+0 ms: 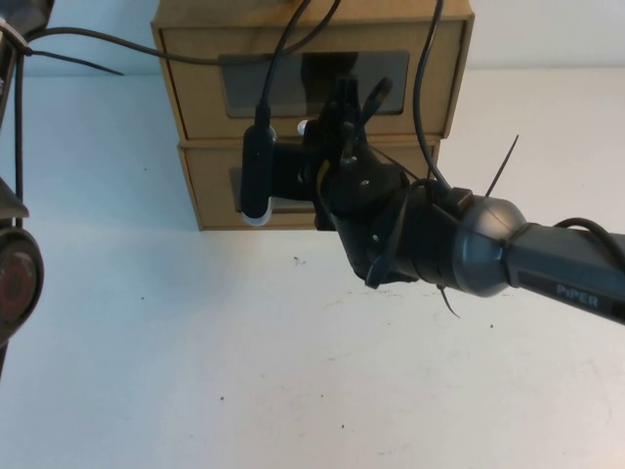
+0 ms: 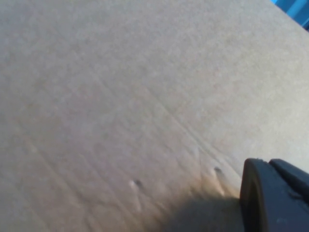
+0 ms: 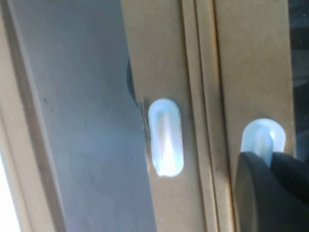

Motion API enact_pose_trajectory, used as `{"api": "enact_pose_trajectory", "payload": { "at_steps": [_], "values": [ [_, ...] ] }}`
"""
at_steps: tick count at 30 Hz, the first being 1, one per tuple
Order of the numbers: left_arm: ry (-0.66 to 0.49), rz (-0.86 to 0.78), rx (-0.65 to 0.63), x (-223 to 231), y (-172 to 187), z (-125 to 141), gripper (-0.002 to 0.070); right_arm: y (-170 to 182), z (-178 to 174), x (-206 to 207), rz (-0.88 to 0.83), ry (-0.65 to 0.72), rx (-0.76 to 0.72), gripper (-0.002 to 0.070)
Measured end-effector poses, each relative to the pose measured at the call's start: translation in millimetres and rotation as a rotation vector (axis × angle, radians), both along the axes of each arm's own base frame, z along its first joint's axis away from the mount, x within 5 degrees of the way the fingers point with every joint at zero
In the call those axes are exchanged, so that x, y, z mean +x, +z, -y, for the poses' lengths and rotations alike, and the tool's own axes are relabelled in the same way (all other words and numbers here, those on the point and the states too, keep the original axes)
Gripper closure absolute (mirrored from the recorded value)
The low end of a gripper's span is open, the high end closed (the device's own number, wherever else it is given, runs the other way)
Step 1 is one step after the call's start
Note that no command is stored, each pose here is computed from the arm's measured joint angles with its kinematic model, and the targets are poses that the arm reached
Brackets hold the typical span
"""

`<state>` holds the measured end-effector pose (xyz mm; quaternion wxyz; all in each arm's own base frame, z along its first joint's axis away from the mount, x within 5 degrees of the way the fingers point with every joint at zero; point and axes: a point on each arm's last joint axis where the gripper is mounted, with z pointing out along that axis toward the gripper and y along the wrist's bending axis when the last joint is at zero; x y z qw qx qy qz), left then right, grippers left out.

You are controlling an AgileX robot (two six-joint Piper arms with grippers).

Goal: Open the shoe box
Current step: 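Pull the top drawer of the cardboard box fully open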

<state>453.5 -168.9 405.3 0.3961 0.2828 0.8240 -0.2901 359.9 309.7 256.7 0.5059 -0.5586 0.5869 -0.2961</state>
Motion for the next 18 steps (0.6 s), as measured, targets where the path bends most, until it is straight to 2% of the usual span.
{"api": "enact_pose_trajectory", "payload": {
  "at_steps": [12, 18],
  "values": [
    [0.003, -0.007, -0.003, -0.1, -0.1, 0.0, 0.0680, 5.3, 19.1, -40.5, -0.045, 0.013, 0.004, 0.0669],
    [0.003, -0.007, -0.003, -0.1, -0.1, 0.0, 0.0680, 6.5, 21.3, -44.5, -0.052, 0.011, 0.013, 0.0670]
  ]
}}
